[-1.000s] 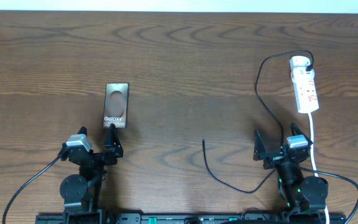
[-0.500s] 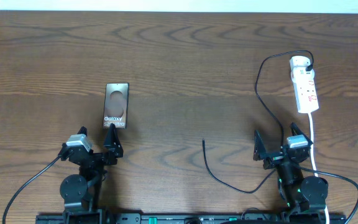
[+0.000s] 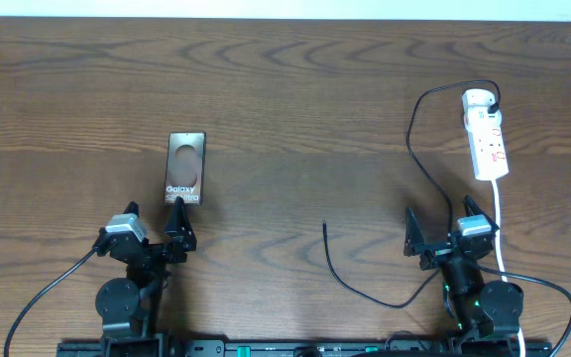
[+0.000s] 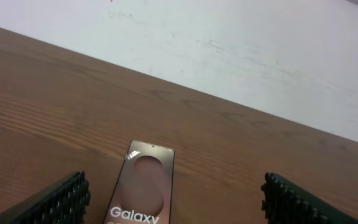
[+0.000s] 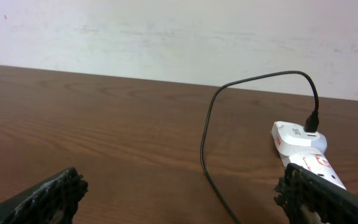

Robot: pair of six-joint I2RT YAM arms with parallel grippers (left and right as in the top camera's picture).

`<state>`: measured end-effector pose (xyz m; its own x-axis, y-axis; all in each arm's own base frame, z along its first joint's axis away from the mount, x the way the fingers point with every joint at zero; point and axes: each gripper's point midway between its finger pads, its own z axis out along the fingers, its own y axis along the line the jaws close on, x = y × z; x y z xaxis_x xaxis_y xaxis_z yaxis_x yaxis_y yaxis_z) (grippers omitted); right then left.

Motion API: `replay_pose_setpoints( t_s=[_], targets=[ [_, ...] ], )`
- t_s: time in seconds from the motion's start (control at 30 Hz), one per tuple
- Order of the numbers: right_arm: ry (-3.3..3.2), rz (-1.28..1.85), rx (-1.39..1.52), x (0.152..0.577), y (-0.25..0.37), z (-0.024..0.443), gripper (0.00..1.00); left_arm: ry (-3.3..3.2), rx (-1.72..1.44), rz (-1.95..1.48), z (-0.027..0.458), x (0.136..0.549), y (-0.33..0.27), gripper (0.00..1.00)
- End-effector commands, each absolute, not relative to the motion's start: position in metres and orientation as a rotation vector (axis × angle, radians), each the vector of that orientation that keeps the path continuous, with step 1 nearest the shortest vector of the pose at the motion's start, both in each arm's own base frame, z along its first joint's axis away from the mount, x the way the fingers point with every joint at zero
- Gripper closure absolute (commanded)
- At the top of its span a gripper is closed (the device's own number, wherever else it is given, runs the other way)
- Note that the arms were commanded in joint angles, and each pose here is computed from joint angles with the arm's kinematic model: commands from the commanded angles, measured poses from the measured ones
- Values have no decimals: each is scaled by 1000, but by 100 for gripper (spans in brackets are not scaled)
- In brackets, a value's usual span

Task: Plug charger to phone and switch on socket

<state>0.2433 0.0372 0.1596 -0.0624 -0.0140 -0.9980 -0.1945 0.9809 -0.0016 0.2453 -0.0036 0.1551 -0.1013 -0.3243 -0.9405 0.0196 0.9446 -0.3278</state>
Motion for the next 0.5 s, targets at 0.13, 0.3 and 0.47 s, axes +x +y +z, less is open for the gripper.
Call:
replay_pose_setpoints(
  t_s=[0.13,0.3,0.47],
  targets=[
    [1630,154,-158,243,38,159,1,1711,-221,-301,139,244,-8,13],
    [1630,154,-158,243,38,159,1,1711,-221,-302,139,244,-8,13],
    [1630,154,-158,243,38,159,1,1711,-221,-301,139,244,-8,13]
  ],
)
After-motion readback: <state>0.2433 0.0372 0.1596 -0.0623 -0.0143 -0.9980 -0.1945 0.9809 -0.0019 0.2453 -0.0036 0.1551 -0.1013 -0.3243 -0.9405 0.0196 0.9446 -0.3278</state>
